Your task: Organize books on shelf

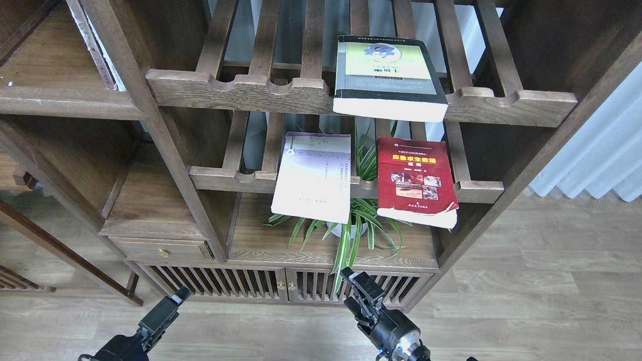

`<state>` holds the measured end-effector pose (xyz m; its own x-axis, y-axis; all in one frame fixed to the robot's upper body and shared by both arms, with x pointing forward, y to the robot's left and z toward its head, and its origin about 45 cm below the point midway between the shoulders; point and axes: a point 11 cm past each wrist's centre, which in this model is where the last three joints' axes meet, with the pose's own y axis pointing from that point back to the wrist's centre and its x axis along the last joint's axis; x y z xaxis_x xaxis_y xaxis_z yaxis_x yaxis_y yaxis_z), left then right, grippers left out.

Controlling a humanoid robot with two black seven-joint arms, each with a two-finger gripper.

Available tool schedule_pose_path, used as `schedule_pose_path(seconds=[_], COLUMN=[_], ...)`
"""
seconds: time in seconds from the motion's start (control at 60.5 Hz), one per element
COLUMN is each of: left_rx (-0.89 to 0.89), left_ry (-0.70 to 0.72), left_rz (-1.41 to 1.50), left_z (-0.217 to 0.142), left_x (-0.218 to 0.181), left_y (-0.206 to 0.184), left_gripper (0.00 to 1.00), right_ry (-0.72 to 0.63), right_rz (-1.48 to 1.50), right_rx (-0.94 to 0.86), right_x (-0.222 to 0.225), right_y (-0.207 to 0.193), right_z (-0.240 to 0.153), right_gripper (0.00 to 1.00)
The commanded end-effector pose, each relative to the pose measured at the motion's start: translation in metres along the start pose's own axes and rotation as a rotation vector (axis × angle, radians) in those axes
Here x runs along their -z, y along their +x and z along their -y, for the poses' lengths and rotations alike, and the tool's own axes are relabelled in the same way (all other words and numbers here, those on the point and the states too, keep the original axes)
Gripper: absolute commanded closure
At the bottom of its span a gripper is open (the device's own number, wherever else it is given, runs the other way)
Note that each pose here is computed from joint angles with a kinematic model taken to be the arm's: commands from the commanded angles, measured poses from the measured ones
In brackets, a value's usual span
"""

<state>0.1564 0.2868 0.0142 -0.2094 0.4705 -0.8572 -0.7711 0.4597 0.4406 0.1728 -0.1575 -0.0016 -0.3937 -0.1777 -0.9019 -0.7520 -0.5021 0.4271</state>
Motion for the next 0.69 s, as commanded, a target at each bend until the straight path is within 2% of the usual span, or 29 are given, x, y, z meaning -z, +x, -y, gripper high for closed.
schedule_pose_path(seconds=[0.0,0.446,0.562,0.677], left_rx=[0.006,0.013,0.004,0.010], left_ry=[0.023,0.041,0.048,0.045], left_rz=[-0.002,0.001,0.007,0.009], left_z=[0.001,0.004,0.003,0.004], left_x=[0.003,0.004,0.005,0.004], left_y=[-0.002,-0.004,-0.002,-0.003], left_gripper=[0.00,0.00,0.00,0.00], right_ry=[0.003,-0.006,-0.020,-0.012], right_rz=[-0.001,-0.021,-0.037,-0.031], right_rx=[0.007,0.122,0.210,0.173], right_x=[0.001,0.002,-0.001,0.000], right_y=[0.001,-0.007,-0.015,-0.001], right_z=[-0.001,-0.001,-0.003,-0.008], right_gripper=[0.00,0.00,0.00,0.00])
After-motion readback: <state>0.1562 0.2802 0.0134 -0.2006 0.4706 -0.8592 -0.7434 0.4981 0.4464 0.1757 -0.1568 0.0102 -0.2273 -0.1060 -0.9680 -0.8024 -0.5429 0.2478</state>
